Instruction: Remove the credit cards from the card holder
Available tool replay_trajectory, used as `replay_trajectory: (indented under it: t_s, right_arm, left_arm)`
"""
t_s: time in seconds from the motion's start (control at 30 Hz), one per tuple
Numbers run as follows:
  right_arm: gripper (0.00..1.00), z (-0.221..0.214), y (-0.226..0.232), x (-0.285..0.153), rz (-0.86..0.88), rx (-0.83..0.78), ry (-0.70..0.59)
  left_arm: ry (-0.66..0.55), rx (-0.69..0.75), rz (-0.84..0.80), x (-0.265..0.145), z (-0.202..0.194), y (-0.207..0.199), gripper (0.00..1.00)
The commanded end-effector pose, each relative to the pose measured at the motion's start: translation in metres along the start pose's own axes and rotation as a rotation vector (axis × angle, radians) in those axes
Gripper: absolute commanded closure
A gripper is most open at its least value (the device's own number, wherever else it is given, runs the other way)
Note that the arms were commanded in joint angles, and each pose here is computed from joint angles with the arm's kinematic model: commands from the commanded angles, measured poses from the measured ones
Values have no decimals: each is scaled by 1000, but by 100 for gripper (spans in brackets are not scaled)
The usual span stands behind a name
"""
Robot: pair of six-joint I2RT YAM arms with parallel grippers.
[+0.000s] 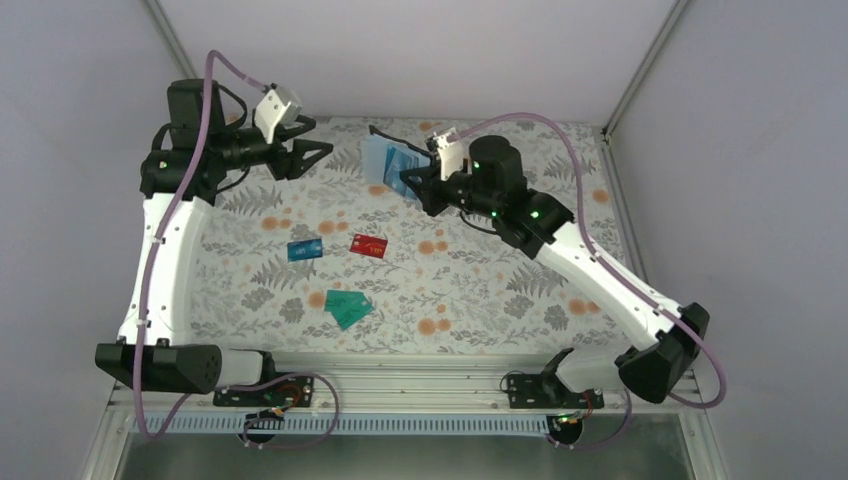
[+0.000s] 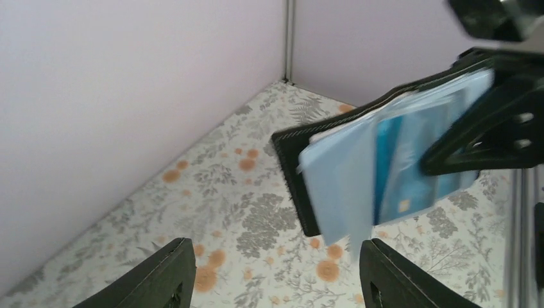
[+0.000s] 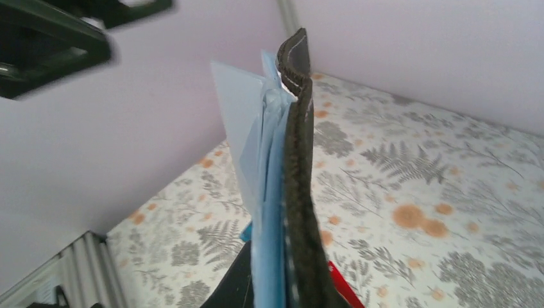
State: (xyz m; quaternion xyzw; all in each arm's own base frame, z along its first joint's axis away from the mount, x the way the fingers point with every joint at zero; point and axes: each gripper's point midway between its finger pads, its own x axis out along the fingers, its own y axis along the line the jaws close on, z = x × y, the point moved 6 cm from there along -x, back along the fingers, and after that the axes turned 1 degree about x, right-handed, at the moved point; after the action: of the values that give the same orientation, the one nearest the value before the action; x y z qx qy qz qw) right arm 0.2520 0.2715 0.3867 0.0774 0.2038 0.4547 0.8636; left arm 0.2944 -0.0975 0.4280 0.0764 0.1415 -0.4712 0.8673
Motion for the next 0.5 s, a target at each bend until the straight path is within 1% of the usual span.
replay_trajectory:
  t_s: [0.0, 0.07, 0.13, 0.17, 0.27, 0.37, 0.47]
  right_arm:
    - [96, -9, -17, 19, -123, 26, 56]
    - [96, -8, -10, 28, -44, -2, 62]
    - [96, -9, -1, 33, 55, -35, 61]
    - [96, -8, 3, 34, 96, -54, 56]
    - [96, -8, 14, 31, 192, -101, 39]
    - [96, -9, 23, 27, 290, -137, 28]
    - [96, -10, 31, 22, 365, -170, 23]
  left_arm:
    - [-16, 14, -73, -5, 9, -14, 40]
    - [-76, 18, -304, -3, 4, -41, 48]
    - [-109, -10, -442, 4, -9, -54, 55]
    - [-106, -34, -477, 10, -16, -56, 58]
    - [-66, -84, -489, 26, -34, -55, 59]
    - [-38, -98, -468, 38, -42, -50, 60]
    - [-5, -104, -397, 43, -46, -40, 66]
